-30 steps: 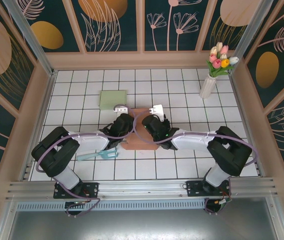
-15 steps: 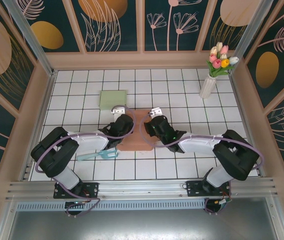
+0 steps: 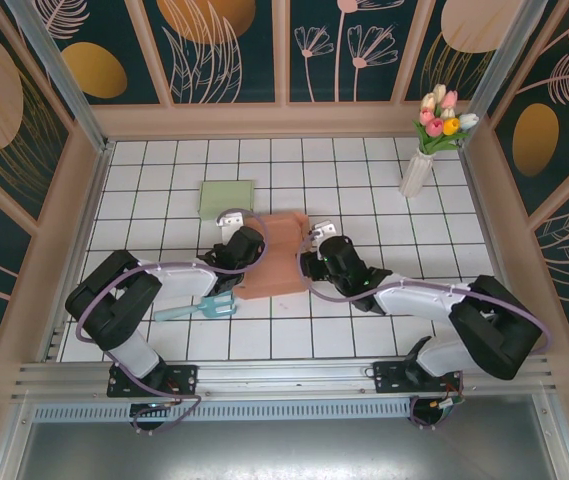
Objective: Fold the paper box
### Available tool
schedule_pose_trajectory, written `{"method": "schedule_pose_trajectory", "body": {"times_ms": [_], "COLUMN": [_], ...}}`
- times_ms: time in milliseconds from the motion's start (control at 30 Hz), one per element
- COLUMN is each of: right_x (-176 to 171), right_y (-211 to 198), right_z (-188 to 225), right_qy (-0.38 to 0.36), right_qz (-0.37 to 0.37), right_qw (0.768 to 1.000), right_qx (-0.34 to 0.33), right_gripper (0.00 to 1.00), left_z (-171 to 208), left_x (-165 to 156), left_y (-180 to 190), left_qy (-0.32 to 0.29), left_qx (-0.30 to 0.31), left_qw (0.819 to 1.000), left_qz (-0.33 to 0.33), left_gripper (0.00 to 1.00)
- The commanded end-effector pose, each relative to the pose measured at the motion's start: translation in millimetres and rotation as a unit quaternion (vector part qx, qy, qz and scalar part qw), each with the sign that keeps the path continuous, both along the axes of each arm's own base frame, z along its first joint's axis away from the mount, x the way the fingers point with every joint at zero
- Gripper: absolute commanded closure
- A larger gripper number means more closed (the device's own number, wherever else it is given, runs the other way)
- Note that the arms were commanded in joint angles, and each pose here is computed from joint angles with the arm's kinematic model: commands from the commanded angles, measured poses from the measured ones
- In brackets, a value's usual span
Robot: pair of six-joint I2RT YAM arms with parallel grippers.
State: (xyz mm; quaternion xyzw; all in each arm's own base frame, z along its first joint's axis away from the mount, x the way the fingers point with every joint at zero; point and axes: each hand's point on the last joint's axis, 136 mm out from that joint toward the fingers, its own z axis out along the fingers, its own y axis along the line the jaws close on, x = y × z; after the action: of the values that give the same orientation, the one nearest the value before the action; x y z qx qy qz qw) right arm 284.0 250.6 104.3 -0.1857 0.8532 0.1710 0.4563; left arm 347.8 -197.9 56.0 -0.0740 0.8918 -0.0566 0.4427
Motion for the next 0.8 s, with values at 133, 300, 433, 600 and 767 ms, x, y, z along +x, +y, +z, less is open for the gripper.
{"method": "schedule_pose_trajectory", "body": {"times_ms": [133,300,433,600,767], "right_x": [14.2,14.5,-0.7,-17.3,-25.6], "right_y": [-33.3,-58.1,-36.0,-9.2,-0.6], "right_z": [52.1,40.1,28.5,26.7,30.3], "right_qy": [-0.046,-0.042,-0.024,-0.011,-0.018], "right_qz": [-0.007,-0.016,0.058,0.153,0.185], "right_qw": [0.997,0.995,0.992,0.979,0.974], "right_qx": [0.067,0.094,0.114,0.134,0.128], "right_gripper": [0.41,0.4,0.4,0.44,0.48], "left_z": [-4.1,-0.1,7.5,19.4,27.7], "left_x": [-2.4,-6.2,-11.1,-18.5,-26.4], "left_y": [-4.4,-14.2,-27.2,-32.8,-36.6], "left_qy": [-0.001,-0.01,-0.016,-0.027,-0.036], "left_qx": [0.009,-0.005,-0.038,-0.068,-0.09], "left_qw": [0.999,0.997,0.993,0.987,0.982], "left_qz": [-0.032,-0.072,-0.112,-0.142,-0.164], "left_gripper": [1.0,1.0,1.0,1.0,1.0]}}
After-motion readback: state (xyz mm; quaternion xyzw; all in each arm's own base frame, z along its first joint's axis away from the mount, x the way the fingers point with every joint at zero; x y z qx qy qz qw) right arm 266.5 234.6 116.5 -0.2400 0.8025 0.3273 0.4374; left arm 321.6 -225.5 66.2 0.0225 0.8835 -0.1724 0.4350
